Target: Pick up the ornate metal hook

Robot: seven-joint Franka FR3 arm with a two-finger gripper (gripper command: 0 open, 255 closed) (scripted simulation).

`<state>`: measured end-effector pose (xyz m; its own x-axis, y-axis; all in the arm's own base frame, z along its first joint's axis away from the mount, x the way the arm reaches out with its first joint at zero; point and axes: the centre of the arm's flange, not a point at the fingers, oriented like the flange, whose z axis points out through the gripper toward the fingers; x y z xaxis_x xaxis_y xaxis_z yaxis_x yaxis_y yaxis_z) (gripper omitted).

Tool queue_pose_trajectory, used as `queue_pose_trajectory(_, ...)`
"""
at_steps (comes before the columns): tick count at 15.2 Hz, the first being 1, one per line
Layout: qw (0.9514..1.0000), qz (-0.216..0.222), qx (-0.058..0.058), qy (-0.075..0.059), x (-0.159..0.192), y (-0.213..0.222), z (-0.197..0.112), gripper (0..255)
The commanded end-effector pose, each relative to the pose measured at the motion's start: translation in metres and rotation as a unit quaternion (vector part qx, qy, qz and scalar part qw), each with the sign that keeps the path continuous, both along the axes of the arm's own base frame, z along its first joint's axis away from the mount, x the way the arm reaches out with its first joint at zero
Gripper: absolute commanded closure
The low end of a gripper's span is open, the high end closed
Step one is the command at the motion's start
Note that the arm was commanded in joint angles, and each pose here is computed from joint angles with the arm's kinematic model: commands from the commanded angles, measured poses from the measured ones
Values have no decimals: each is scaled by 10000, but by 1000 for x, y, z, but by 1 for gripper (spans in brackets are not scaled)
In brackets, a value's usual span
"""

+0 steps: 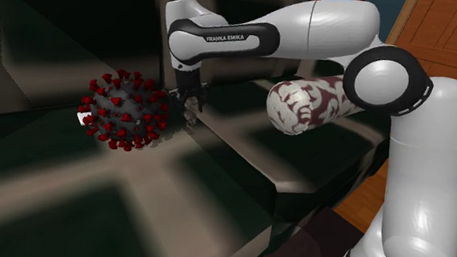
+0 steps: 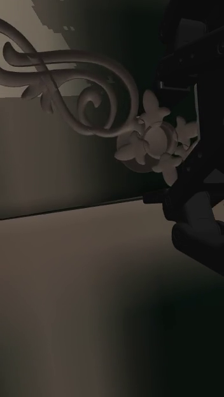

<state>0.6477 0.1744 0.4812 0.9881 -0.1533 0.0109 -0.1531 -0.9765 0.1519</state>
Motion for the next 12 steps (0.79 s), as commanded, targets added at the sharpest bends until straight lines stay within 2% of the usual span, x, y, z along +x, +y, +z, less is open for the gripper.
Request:
queue_pose_trajectory(1, 10000, 0, 0, 2, 1, 0, 11, 255)
queue_pose_trajectory(12, 10000, 0, 0, 2, 1, 0, 69, 255)
